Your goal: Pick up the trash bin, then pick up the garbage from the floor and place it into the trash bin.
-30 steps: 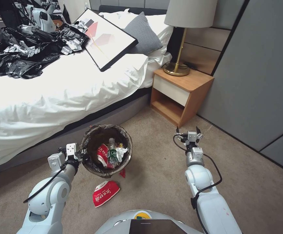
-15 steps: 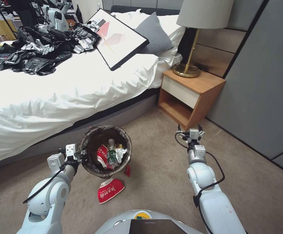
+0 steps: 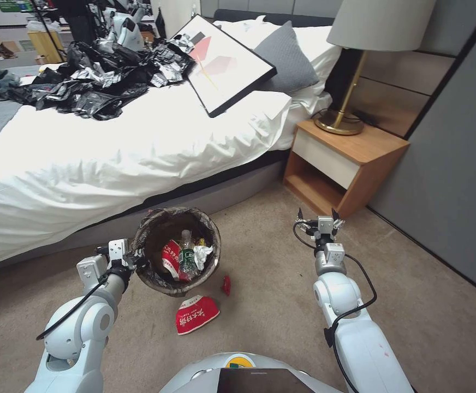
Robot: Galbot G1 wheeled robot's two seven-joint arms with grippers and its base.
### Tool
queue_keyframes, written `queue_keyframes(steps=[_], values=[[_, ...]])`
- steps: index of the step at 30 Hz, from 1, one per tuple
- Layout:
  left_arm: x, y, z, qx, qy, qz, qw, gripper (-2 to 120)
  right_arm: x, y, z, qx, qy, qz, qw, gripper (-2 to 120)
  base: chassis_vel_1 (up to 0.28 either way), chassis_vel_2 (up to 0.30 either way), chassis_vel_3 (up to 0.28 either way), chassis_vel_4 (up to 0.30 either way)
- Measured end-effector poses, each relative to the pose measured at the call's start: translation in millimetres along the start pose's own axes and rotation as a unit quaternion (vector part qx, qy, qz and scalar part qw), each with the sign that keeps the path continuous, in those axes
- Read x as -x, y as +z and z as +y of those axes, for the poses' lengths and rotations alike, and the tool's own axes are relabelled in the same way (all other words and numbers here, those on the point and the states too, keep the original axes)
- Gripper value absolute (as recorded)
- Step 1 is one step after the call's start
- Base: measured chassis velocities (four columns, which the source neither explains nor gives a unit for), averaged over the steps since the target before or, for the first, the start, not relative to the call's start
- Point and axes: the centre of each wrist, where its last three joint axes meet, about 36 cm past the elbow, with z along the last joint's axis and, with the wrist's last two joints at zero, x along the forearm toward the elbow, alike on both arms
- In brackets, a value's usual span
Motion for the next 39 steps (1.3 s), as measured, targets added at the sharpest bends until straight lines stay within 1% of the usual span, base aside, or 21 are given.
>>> queue_keyframes(steps=[15, 36, 39], values=[[0.0, -2.3, 0.8, 0.0, 0.001, -0.004, 1.0, 0, 2.3, 1.5, -1.7, -0.003, 0.0, 0.002, 1.0, 100, 0.051, 0.057, 0.06, 0.056], [1.6, -1.0, 5.6, -0.001, -0.002, -0.001, 1.0, 0, 3.0, 2.4, 4.7, 0.0, -0.011, 0.014, 1.0, 100, 0.071, 0.074, 0.071, 0.065], [2.9, -0.3, 6.5, 0.0, -0.004, -0.001, 1.0, 0, 2.2, 2.6, 7.4, 0.006, -0.017, 0.022, 1.0, 100, 0.064, 0.065, 0.059, 0.057]])
